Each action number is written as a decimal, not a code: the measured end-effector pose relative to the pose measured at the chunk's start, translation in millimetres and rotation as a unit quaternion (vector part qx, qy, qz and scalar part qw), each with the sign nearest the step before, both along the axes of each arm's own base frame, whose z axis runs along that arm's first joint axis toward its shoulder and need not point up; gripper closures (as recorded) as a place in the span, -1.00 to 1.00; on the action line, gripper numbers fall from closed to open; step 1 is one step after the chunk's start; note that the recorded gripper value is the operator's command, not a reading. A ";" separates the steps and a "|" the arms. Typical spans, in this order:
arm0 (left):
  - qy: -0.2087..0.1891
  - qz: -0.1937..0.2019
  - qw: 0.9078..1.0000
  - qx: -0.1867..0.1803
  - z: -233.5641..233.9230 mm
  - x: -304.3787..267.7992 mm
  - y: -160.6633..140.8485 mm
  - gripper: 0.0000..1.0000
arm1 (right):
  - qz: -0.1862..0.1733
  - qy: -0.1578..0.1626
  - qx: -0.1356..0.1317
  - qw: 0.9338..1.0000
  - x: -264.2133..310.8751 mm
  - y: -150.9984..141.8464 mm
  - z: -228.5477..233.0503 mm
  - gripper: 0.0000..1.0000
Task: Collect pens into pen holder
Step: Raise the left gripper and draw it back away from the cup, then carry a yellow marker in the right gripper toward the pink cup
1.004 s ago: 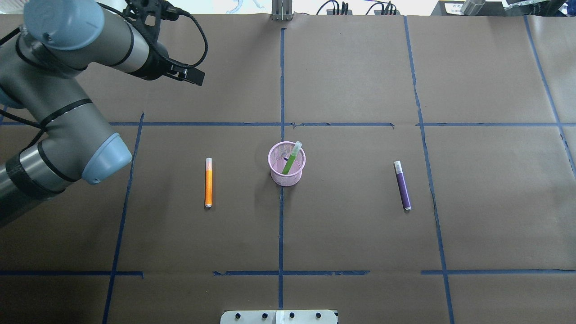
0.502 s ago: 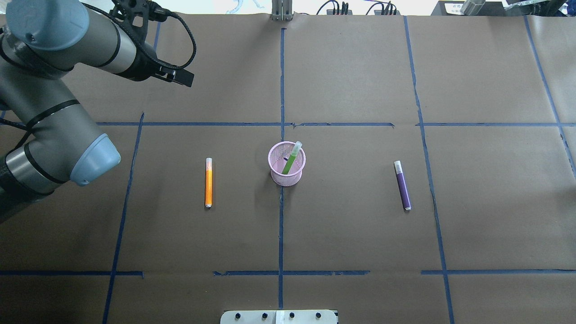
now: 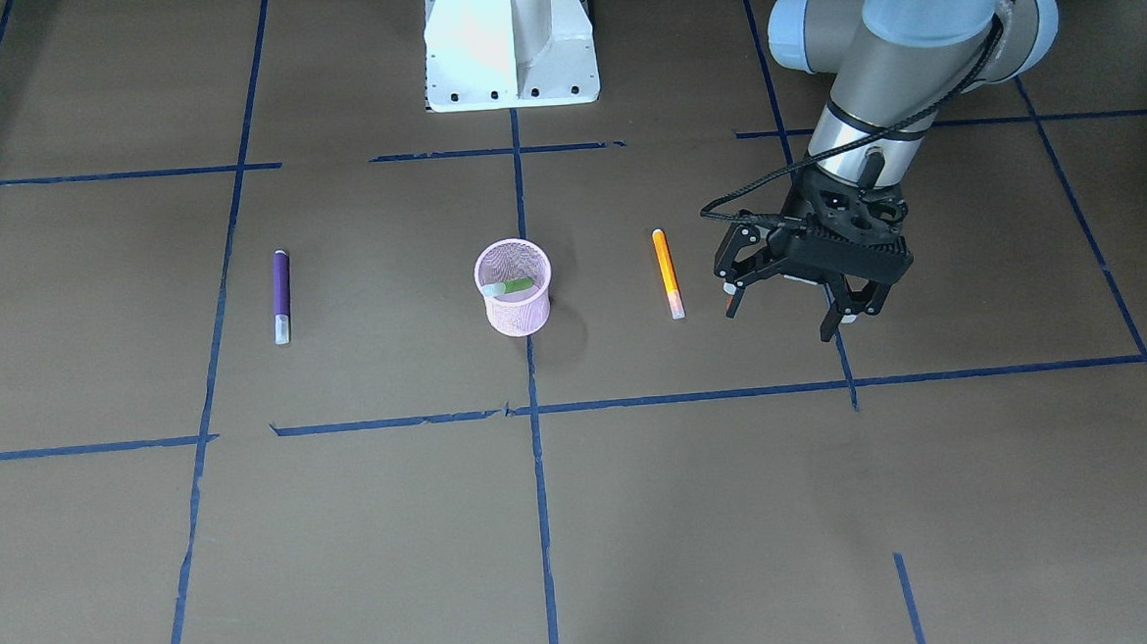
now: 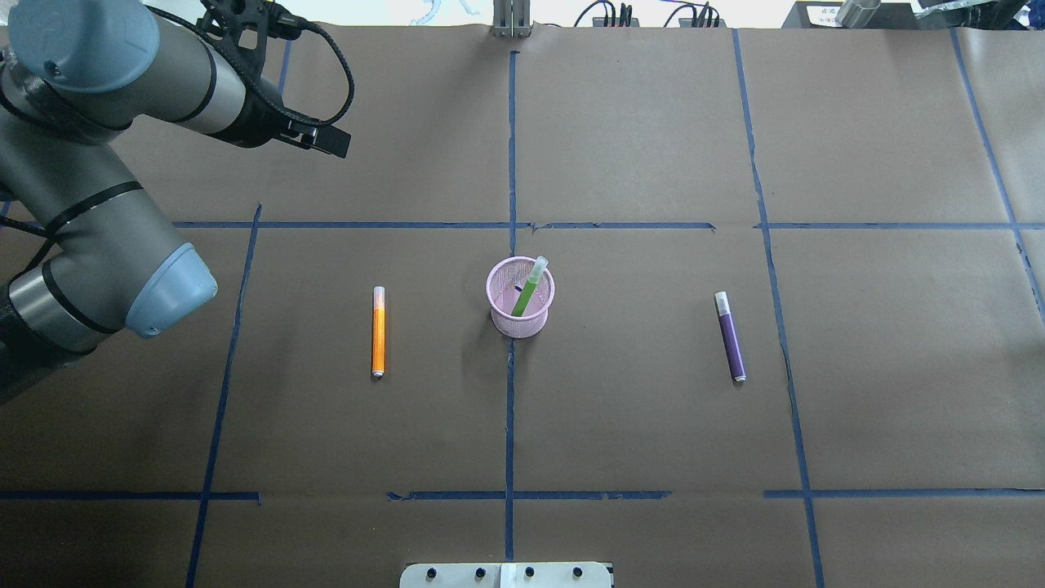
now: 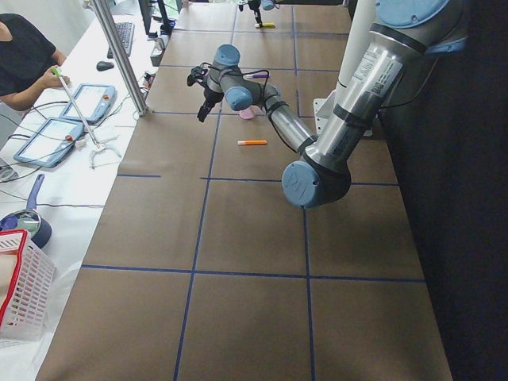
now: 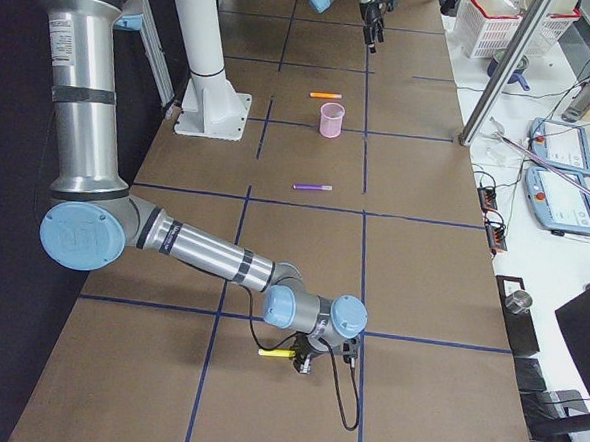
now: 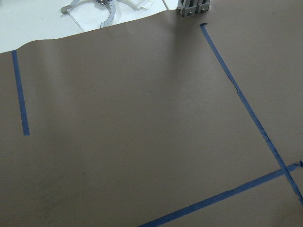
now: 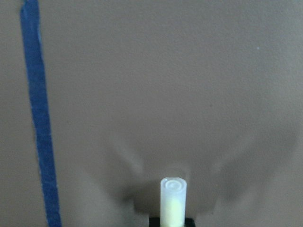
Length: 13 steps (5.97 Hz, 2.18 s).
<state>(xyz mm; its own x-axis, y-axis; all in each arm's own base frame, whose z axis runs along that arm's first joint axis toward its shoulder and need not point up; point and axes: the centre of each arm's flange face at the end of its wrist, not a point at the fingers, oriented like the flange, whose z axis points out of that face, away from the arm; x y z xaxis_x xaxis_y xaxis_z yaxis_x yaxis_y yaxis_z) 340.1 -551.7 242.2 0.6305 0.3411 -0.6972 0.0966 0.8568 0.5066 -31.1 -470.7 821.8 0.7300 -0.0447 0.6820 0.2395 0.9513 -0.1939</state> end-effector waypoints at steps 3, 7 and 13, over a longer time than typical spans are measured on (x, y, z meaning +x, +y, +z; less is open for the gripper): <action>-0.015 0.006 1.000 0.008 15.5 -11.2 -4.0 -1.00 | -0.001 -0.022 0.080 0.997 -6.8 -25.4 -69.5 1.00; -0.067 0.045 0.996 -0.025 136.1 -122.3 -18.4 -1.00 | 0.065 -0.088 0.277 0.955 -66.5 -58.3 -252.8 1.00; -0.098 0.002 0.983 -0.156 242.3 -202.7 -16.1 -1.00 | 0.315 -0.226 0.408 0.826 -326.2 63.3 -537.3 1.00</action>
<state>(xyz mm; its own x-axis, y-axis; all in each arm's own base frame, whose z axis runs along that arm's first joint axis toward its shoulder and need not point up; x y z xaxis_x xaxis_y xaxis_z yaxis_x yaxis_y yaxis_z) 137.4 -567.8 484.5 0.7619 0.1324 -0.6341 0.0203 0.9735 0.2276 -357.2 -407.4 284.6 0.4631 -0.3330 0.8214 -0.4807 0.6843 0.5484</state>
